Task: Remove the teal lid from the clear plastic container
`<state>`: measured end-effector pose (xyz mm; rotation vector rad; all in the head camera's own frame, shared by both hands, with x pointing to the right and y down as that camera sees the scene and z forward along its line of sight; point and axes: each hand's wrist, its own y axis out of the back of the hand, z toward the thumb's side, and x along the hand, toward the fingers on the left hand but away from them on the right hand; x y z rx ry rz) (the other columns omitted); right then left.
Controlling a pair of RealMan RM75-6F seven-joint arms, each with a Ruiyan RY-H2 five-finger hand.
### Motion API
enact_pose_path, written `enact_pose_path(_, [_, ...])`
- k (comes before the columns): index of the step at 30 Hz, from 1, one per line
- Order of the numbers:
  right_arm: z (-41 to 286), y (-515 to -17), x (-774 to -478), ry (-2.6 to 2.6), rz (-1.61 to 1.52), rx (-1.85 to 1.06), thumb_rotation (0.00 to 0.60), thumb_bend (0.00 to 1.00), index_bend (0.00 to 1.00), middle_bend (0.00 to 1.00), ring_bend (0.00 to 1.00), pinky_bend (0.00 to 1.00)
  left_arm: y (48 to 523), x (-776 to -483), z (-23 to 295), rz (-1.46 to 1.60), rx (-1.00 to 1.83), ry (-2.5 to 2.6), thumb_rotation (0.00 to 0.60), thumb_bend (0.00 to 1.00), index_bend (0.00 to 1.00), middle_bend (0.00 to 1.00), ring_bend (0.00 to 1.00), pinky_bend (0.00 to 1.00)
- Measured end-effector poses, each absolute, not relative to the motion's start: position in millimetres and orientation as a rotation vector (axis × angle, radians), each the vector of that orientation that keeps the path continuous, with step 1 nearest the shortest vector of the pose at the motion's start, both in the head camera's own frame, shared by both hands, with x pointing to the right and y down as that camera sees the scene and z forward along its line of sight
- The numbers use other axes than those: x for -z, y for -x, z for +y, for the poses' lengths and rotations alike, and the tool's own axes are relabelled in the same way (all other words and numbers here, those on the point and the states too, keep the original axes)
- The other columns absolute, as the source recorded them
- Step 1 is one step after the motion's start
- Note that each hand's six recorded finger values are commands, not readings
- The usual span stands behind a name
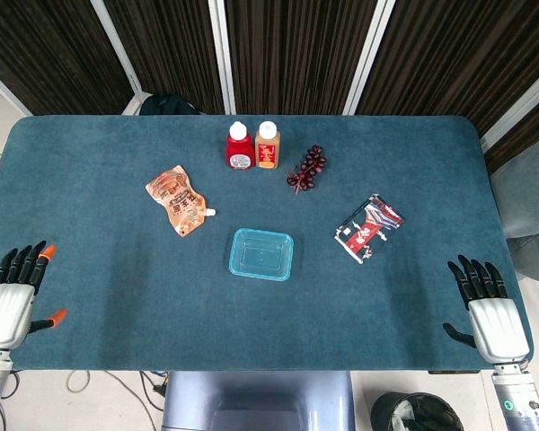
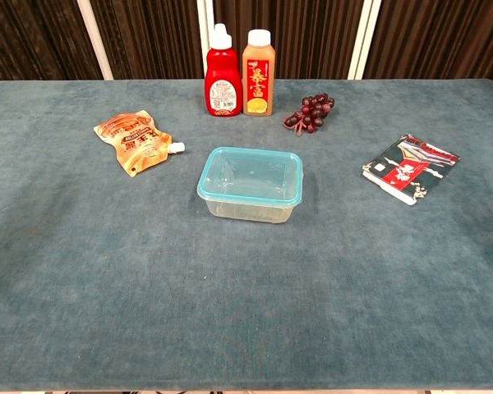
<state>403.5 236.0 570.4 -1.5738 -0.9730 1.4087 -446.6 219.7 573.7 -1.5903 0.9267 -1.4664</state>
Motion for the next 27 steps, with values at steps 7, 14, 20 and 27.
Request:
enact_pose_path(7, [236.6,-403.7,-570.8,1.578,-0.970,-1.413,0.600,0.19,0.00,0.00,0.00,0.00,447.1,-574.1,219.9,0.923,1.471,1.592,0.600,0.00,0.00,0.00,0.00,0.00])
enact_pose_path(14, [236.4,-403.5,-571.3,1.580,-0.969,-1.415,0.600,0.19,0.00,0.00,0.00,0.00,446.1,-574.6,220.2,0.919,1.471,1.596,0.600,0.00,0.00,0.00,0.00,0.00])
enact_pose_path(20, [236.4,-404.3,-571.5,1.582,-0.972,-1.421,0.600,0.19,0.00,0.00,0.00,0.00,445.4,-574.5,220.4,0.916,1.471,1.596,0.600,0.00,0.00,0.00,0.00,0.00])
enact_pose_path(27, [237.5,-403.3,-571.2,1.586,-0.969,-1.422,0.600,0.19,0.00,0.00,0.00,0.00,443.9,-575.5,220.2,0.920,1.472,1.613,0.600,0.00,0.00,0.00,0.00,0.00])
